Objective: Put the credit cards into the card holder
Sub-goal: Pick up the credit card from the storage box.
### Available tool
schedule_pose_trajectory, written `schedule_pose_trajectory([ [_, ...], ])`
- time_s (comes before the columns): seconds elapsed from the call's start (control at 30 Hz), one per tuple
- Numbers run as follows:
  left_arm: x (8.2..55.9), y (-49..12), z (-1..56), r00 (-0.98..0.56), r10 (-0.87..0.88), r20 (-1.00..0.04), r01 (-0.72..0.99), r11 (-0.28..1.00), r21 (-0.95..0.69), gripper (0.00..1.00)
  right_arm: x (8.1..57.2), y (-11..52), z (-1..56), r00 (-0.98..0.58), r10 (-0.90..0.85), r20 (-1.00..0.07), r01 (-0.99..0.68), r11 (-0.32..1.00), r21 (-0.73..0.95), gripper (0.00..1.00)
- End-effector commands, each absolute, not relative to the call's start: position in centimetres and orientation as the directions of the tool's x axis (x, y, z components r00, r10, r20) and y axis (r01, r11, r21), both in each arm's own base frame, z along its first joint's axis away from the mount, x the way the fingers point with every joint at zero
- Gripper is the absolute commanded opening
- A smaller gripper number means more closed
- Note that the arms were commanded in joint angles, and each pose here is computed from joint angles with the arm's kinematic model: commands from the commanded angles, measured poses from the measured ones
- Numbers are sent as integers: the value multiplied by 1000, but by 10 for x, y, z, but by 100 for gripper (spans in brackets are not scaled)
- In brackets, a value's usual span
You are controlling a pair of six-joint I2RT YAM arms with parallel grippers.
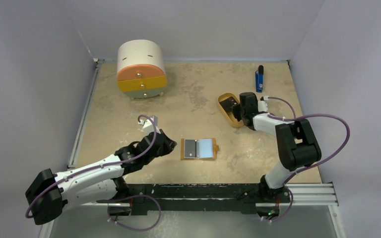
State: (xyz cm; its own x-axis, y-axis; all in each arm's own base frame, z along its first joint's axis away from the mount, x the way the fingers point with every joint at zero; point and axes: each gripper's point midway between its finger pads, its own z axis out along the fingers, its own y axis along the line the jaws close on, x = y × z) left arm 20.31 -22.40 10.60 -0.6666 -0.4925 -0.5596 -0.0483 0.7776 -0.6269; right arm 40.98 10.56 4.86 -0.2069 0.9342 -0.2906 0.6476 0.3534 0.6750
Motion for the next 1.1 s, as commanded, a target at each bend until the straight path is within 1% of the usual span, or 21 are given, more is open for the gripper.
schedule_pose_trajectory([
  [0.0, 206, -230, 115, -654, -519, -550, -35, 748, -663, 0, 407, 100, 58, -207, 926, -317, 638, 373, 674, 12],
  [0.2, 205, -230, 115, -655, -521, -547, -36, 745, -667, 0, 409, 101, 65, -211, 922, -325, 624, 383, 681, 8],
  [0.33, 205, -230, 115, -655, -522, -547, -35, 743, -668, 0, 411, 102, 70, -213, 920, -328, 613, 387, 689, 4],
  [0.43, 205, -229, 115, -654, -522, -547, -35, 744, -668, 0, 416, 103, 82, -219, 911, -350, 587, 410, 698, 0],
  [0.57, 206, -226, 118, -644, -527, -554, -40, 747, -664, 0, 422, 94, 120, -169, 898, -406, 534, 430, 728, 0],
  [0.77, 208, -220, 127, -618, -544, -568, -44, 745, -666, 0, 430, 96, 182, -200, 850, -487, 435, 523, 733, 0],
  [0.83, 210, -216, 134, -603, -541, -586, -43, 756, -653, 0, 428, 102, 208, -242, 810, -535, 361, 587, 725, 0],
  [0.9, 213, -210, 146, -580, -533, -616, -37, 773, -634, 0, 422, 114, 238, -318, 724, -612, 223, 684, 694, 0],
  [0.97, 215, -202, 160, -554, -515, -654, -25, 796, -605, 0, 408, 129, 265, -413, 600, -685, 73, 771, 632, 0],
  [1.0, 215, -200, 167, -548, -500, -671, -10, 805, -593, 0, 399, 129, 273, -432, 538, -724, 26, 810, 587, 0],
  [1.03, 216, -200, 175, -541, -487, -686, 11, 811, -585, 0, 387, 132, 280, -458, 446, -769, -56, 849, 525, 0],
  [1.07, 216, -202, 183, -538, -471, -699, 38, 815, -578, 0, 372, 138, 287, -476, 389, -788, -129, 856, 501, 0],
])
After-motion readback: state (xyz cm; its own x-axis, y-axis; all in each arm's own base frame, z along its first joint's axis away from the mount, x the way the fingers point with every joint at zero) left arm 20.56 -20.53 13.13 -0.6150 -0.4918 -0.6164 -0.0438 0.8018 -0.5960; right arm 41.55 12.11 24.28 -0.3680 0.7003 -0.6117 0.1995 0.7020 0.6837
